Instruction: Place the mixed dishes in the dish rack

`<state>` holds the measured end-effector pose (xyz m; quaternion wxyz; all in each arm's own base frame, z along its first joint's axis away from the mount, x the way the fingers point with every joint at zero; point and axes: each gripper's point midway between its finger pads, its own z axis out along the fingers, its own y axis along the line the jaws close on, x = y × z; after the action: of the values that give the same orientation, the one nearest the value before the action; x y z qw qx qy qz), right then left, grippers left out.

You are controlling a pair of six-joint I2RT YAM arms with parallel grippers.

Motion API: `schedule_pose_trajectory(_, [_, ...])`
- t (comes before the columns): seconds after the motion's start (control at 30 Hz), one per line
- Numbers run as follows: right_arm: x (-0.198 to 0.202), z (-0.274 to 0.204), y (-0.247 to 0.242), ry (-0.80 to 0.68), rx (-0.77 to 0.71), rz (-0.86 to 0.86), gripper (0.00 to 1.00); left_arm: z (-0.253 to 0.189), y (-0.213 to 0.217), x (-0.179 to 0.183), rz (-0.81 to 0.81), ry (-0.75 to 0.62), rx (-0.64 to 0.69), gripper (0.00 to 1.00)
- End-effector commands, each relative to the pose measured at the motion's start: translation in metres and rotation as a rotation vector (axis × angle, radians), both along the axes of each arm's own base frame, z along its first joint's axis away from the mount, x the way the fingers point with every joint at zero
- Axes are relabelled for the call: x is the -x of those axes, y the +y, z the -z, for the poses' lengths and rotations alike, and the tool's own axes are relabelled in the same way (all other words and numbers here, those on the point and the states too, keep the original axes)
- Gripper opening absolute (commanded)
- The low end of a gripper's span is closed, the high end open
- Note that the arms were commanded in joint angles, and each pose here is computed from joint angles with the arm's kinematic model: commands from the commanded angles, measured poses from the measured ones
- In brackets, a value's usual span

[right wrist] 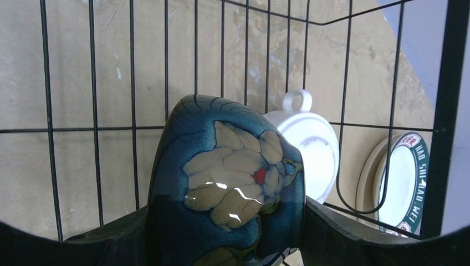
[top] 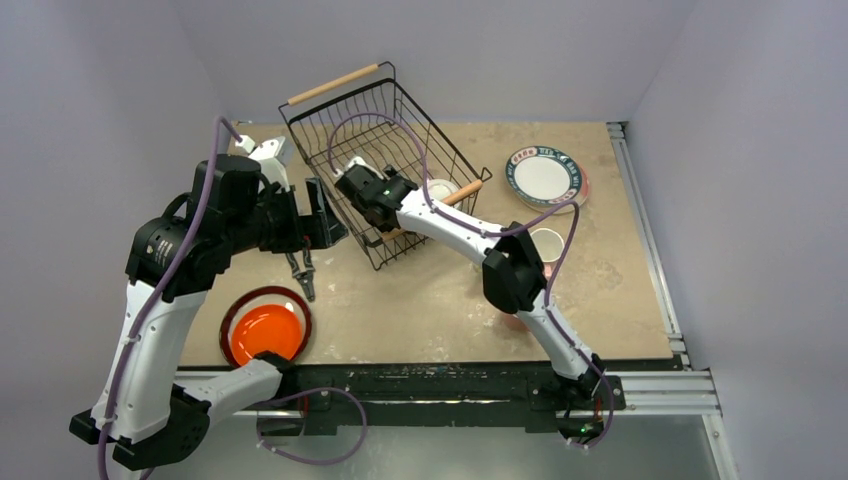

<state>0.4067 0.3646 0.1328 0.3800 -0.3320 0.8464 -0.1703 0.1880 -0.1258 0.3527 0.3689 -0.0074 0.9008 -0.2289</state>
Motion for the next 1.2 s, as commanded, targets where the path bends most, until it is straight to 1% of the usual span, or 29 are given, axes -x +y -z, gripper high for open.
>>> schedule_pose_trajectory(0.0, [0.006,-0.032,-0.006,-0.045,-0.008,0.004,0.0,-0.014,-0.001,-0.004,0.009,-0.065,0.014,0.92])
schedule_pose_trajectory(0.03, [0.007,-0.029,-0.007,-0.036,0.002,0.0,0.04,-0.014,-0.001,-0.004,0.009,-0.064,0.016,0.92])
schedule_pose_trajectory(0.13, [0.01,-0.02,-0.01,-0.015,0.024,0.0,0.28,-0.013,-0.001,-0.005,0.008,-0.06,0.012,0.92])
schedule_pose_trajectory(0.3, [0.016,-0.017,-0.005,0.029,-0.001,-0.022,0.65,-0.011,0.004,-0.006,-0.01,-0.061,-0.007,0.93])
schedule_pose_trajectory(0.4, [0.02,-0.019,-0.001,0.048,-0.03,-0.04,0.81,-0.011,0.006,-0.007,-0.019,-0.06,-0.009,0.93])
schedule_pose_trajectory(0.43, [0.021,-0.019,0.0,0.058,-0.038,-0.045,0.84,-0.011,0.006,-0.007,-0.021,-0.057,-0.009,0.93])
schedule_pose_trajectory(0.57, [0.03,-0.021,0.006,0.102,-0.086,-0.072,0.91,-0.01,0.008,-0.006,-0.031,-0.046,-0.011,0.93])
schedule_pose_trajectory(0.67, [0.04,-0.032,0.017,0.135,-0.184,-0.089,0.98,-0.01,0.011,-0.005,-0.047,-0.045,-0.016,0.93])
schedule_pose_trajectory(0.87, [0.059,-0.056,0.033,0.199,-0.359,-0.1,0.98,-0.01,0.014,-0.005,-0.077,-0.038,-0.016,0.93])
schedule_pose_trajectory(1.03, [0.06,-0.07,0.035,0.18,-0.423,-0.084,0.98,-0.008,0.011,-0.004,-0.09,-0.019,0.017,0.93])
schedule_pose_trajectory(1.17, [0.054,-0.068,0.054,0.176,-0.491,-0.096,0.97,-0.007,0.007,0.0,-0.094,-0.003,0.057,0.93])
